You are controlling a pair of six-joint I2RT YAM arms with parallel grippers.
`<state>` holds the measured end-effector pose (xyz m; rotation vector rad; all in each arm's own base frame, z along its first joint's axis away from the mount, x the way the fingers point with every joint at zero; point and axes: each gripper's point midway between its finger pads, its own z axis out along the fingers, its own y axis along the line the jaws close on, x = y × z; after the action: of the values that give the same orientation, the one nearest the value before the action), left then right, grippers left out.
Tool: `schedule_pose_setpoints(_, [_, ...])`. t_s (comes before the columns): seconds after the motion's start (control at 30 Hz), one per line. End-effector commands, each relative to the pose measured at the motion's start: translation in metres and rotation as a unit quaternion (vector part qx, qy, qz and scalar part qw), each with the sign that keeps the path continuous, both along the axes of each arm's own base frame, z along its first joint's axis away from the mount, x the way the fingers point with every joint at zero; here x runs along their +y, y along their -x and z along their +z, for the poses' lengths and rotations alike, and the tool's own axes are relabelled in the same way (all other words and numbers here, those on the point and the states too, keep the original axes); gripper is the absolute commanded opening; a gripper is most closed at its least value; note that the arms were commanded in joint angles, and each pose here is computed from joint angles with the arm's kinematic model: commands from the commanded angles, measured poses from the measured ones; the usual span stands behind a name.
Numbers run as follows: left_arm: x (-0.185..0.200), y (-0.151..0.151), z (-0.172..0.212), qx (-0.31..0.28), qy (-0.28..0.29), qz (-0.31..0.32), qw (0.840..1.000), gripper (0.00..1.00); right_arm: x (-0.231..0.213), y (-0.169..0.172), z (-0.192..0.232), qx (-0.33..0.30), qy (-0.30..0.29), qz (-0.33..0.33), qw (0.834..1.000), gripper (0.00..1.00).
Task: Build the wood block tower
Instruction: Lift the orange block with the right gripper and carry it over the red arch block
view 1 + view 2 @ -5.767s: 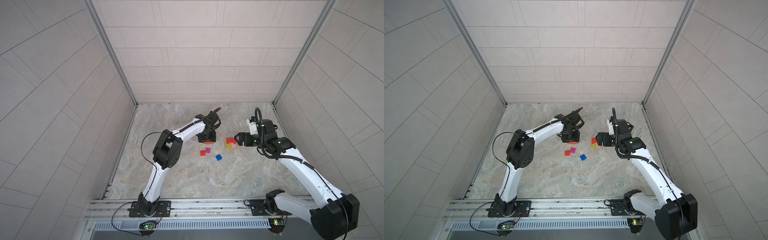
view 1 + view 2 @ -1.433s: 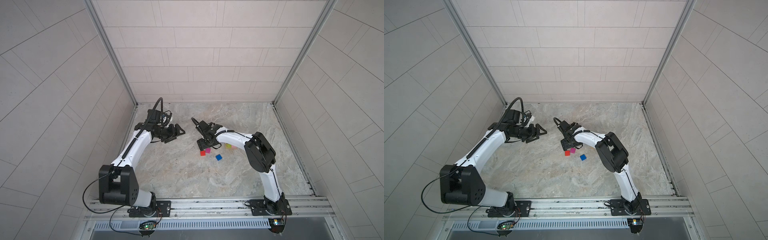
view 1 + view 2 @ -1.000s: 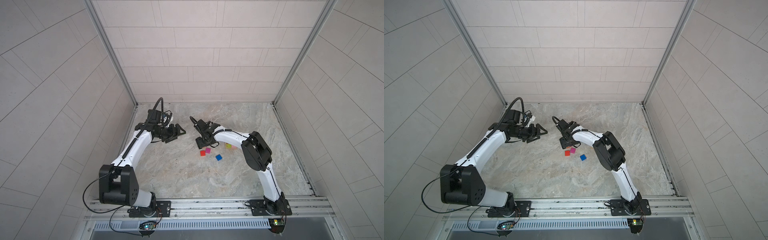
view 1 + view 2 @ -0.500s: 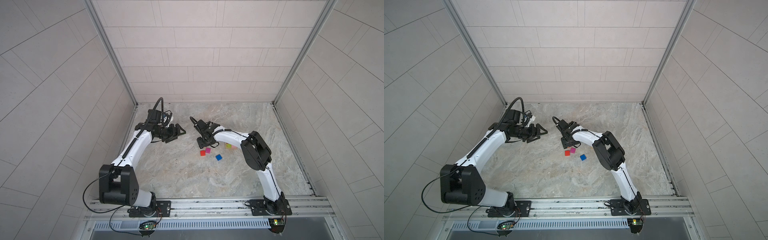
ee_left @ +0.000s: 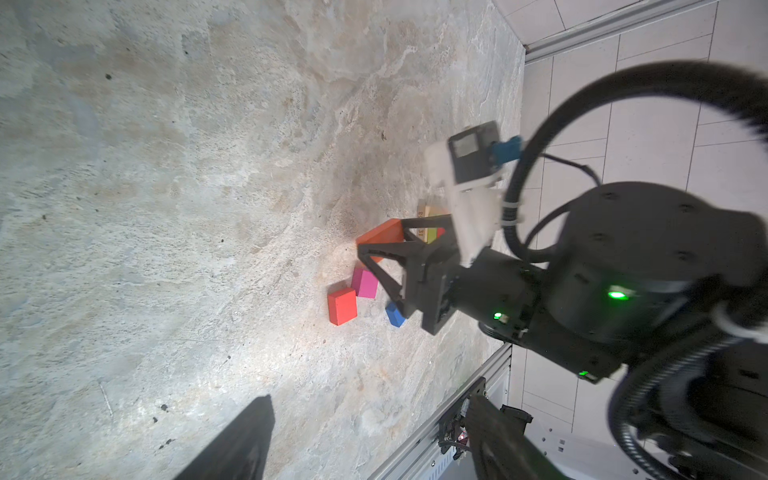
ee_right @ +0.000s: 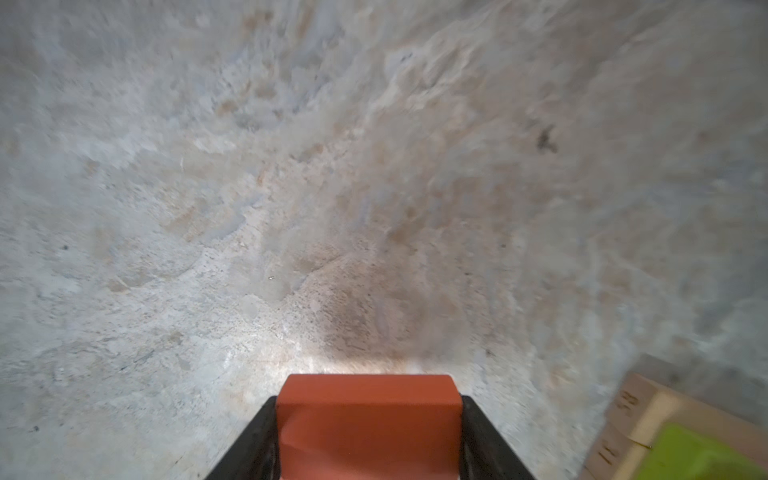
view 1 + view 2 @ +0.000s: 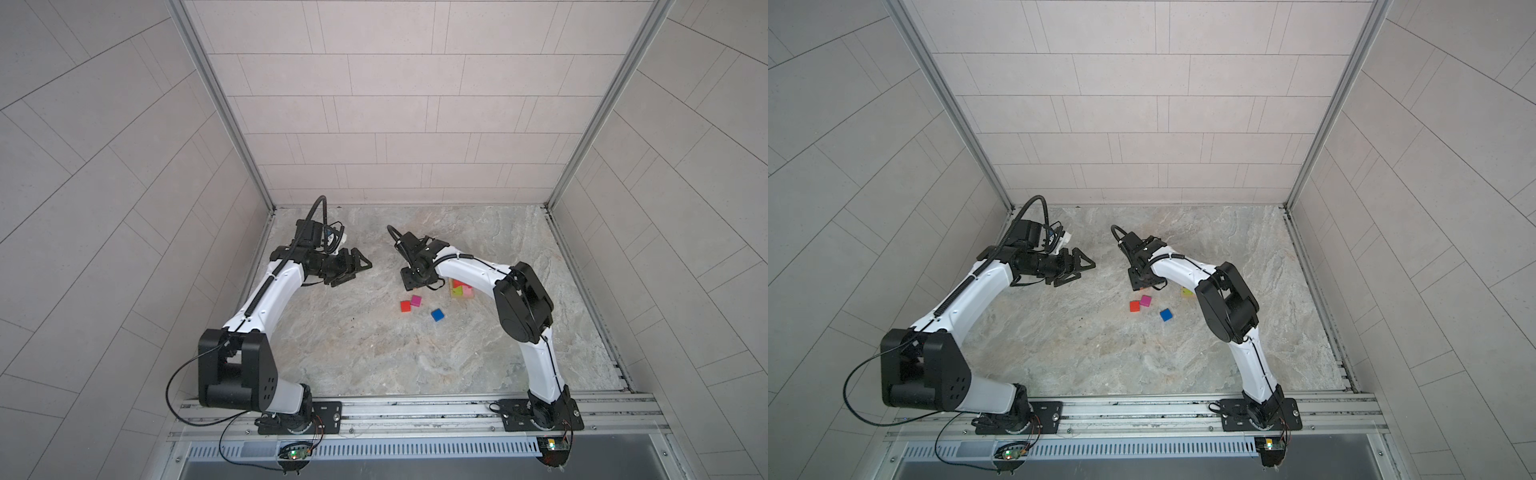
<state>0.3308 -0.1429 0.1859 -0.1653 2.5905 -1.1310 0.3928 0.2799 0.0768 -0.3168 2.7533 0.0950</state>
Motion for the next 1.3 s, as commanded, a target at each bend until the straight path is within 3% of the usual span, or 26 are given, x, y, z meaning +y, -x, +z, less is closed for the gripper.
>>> schedule_pose_setpoints(0.0, [-0.001,0.001,-0.001,0.0,0.009,-0.001,1.0,0.8,-0.022,0.005,0.048,-0.03,-0.003,-0.038,0.999,0.48])
schedule_pose_setpoints(0.33, [-0.01,0.002,0.001,-0.002,0.026,-0.01,1.0,0.8,-0.08,0.019,0.08,-0.043,-0.003,-0.107,0.993,0.47])
schedule_pose_setpoints(0.7, [-0.01,0.002,-0.001,0.003,0.027,-0.008,1.0,0.8,-0.123,0.029,0.068,-0.04,-0.005,-0.157,0.987,0.46])
schedule_pose_setpoints(1.27, [-0.009,0.002,-0.001,0.0,0.021,-0.012,1.0,0.8,-0.141,0.023,0.037,-0.02,-0.028,-0.164,0.986,0.45])
